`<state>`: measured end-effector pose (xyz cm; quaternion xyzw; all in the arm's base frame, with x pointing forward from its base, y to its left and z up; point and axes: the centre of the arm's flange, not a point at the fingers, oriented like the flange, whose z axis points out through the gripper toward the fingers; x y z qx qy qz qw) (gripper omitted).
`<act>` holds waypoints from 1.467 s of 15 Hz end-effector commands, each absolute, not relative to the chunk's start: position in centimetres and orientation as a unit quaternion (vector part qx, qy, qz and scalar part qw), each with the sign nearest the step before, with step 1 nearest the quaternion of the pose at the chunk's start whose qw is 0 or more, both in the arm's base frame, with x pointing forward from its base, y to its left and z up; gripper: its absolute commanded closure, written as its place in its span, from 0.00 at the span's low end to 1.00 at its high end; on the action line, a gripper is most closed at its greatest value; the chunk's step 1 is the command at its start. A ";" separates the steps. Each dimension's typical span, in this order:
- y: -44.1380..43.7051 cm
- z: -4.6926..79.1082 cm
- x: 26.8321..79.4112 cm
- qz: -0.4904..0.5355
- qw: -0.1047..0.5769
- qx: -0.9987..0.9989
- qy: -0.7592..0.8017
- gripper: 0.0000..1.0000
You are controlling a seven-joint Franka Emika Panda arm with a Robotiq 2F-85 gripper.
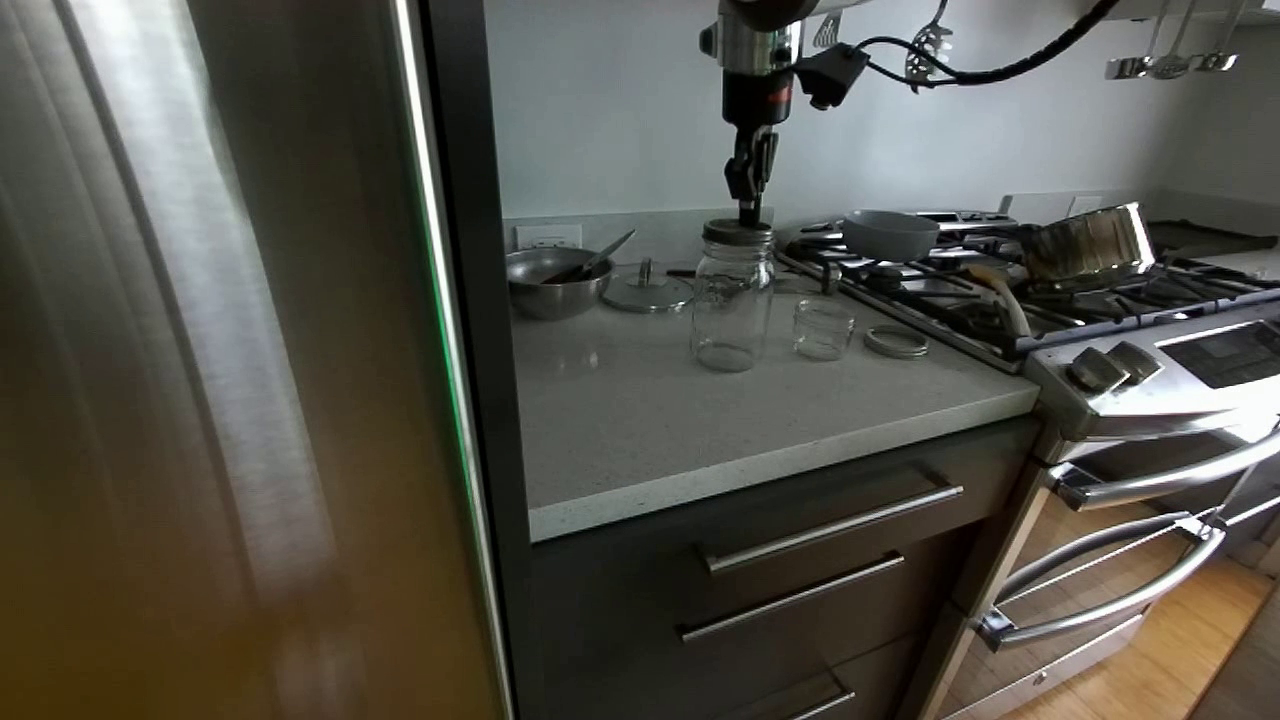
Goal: Put the cap on the jar
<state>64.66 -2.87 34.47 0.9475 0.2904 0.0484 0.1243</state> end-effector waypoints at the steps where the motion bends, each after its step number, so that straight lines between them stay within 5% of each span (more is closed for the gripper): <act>1: -2.4 34.4 63.8 0.041 0.135 0.948 0.286 0.98; 22: -1.4 33.8 63.5 0.036 0.167 0.940 0.295 0.98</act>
